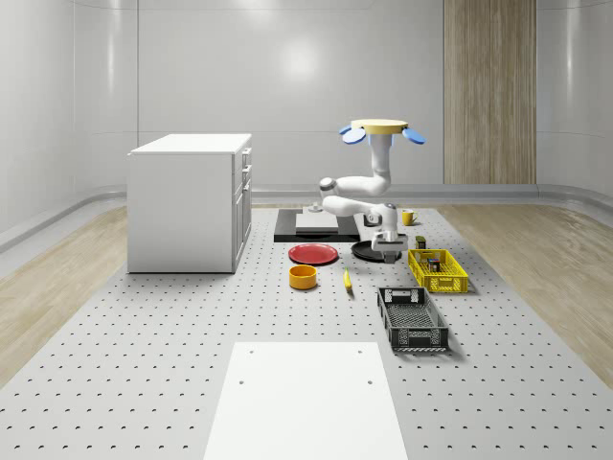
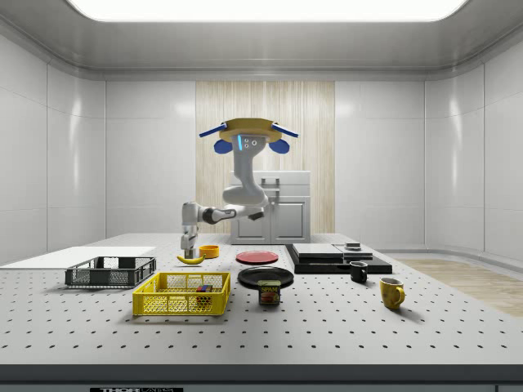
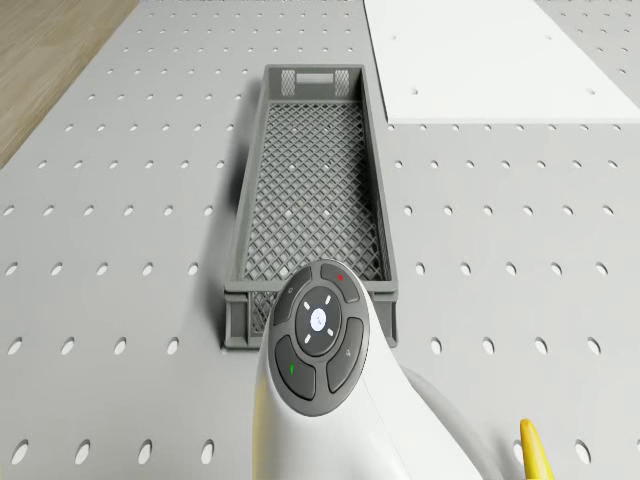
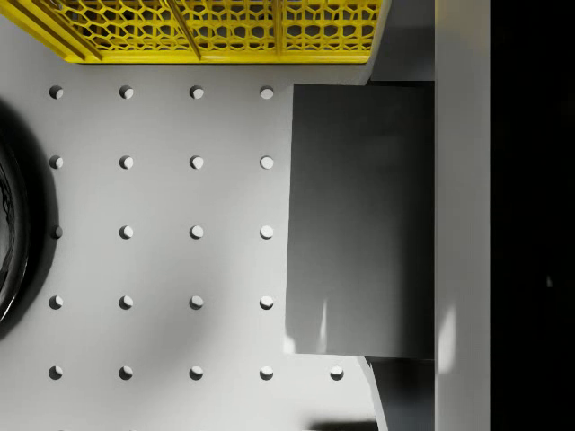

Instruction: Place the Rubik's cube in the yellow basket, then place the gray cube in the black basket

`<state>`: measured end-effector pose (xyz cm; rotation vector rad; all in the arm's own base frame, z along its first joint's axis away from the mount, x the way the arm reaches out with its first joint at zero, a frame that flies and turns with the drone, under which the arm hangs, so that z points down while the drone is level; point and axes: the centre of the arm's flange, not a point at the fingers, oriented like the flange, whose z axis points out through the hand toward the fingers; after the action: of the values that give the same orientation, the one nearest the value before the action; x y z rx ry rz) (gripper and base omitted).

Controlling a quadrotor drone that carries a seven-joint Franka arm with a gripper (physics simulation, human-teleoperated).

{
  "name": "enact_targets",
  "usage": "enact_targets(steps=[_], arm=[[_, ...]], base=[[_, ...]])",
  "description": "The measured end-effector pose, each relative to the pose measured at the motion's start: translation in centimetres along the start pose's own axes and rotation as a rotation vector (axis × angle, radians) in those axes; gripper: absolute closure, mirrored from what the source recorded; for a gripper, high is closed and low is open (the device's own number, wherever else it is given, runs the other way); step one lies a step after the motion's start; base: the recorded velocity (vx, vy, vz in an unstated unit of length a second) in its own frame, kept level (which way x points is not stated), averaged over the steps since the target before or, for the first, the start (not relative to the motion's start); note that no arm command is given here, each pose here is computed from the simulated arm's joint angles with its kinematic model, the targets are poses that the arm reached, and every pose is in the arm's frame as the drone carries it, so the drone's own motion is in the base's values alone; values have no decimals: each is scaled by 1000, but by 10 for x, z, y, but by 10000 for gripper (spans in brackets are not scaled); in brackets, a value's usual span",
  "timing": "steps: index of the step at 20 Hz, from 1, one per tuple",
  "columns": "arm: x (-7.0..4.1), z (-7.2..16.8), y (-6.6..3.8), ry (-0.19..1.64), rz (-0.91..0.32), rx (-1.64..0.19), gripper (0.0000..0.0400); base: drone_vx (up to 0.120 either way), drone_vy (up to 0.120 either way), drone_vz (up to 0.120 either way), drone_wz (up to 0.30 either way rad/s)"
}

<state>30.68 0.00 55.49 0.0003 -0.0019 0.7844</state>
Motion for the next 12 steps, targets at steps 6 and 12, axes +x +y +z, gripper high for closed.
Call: enact_targets(steps=[6,12], arm=[[0,0,0,0,0,0,148],[0,0,0,0,0,0,148]], base=[[120,47,0,0],[120,0,27,0]])
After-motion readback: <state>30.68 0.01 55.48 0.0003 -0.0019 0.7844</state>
